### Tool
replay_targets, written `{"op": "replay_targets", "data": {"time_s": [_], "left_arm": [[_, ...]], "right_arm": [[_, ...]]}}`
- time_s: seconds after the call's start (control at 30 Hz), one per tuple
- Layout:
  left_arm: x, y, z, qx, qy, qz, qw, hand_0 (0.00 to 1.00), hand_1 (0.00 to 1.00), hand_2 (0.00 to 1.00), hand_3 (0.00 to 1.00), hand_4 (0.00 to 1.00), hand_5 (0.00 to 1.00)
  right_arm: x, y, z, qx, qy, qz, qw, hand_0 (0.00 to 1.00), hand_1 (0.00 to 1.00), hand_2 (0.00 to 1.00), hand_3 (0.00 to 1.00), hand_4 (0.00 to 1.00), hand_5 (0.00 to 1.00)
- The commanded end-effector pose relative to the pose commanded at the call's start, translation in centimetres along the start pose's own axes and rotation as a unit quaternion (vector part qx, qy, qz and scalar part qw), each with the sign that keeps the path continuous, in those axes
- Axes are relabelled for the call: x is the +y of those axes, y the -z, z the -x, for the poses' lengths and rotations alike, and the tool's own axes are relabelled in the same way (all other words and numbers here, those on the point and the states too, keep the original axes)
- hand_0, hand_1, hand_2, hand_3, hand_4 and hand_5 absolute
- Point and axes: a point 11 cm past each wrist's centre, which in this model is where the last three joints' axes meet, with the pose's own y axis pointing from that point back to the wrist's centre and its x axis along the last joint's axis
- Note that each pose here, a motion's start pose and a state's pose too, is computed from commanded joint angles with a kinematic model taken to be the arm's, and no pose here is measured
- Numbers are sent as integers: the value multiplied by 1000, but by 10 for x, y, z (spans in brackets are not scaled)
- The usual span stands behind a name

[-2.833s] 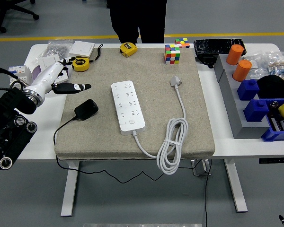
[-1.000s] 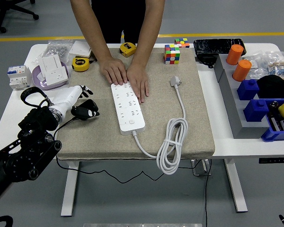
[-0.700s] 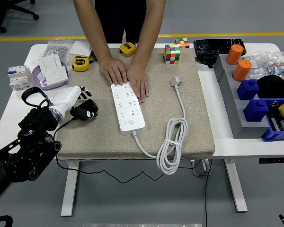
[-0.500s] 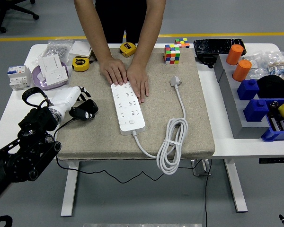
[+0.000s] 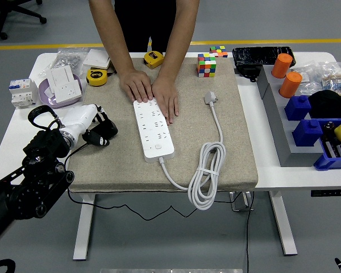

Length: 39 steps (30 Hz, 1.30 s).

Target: Pick up the plug,place it near the board,insert it into the board,press the button

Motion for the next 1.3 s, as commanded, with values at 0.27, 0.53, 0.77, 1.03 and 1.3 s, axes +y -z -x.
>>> {"op": "replay_targets", "data": {"time_s": [0.27, 0.53, 0.77, 1.03, 1.3], "left_arm": [[1, 1, 5, -1, 6, -2, 1000, 562, 544, 576, 555, 998, 58], [1, 1, 6, -2, 6, -1, 1000, 559, 529, 568, 549, 998, 40], [1, 0, 5, 1, 2, 1, 1000, 550, 510, 555, 541, 998, 29], [0, -2, 1, 4, -9, 4, 1000, 494, 453, 518, 536, 900, 2], [0, -3, -1, 5, -16, 3, 1000, 485, 431, 461, 536, 880, 2]], "right_arm": [[0, -1, 0, 2, 1, 0, 1000, 961, 844, 780, 788, 998, 998], [0, -3, -1, 3, 0, 2, 1000, 961, 844, 780, 788, 998, 998], [0, -2, -1, 3, 1, 1, 1000, 960, 844, 780, 788, 998, 998], [0, -1, -1, 2, 0, 0, 1000, 960, 844, 780, 788, 998, 998], [0, 0, -1, 1, 0, -1, 1000, 960, 844, 780, 788, 998, 998]]}}
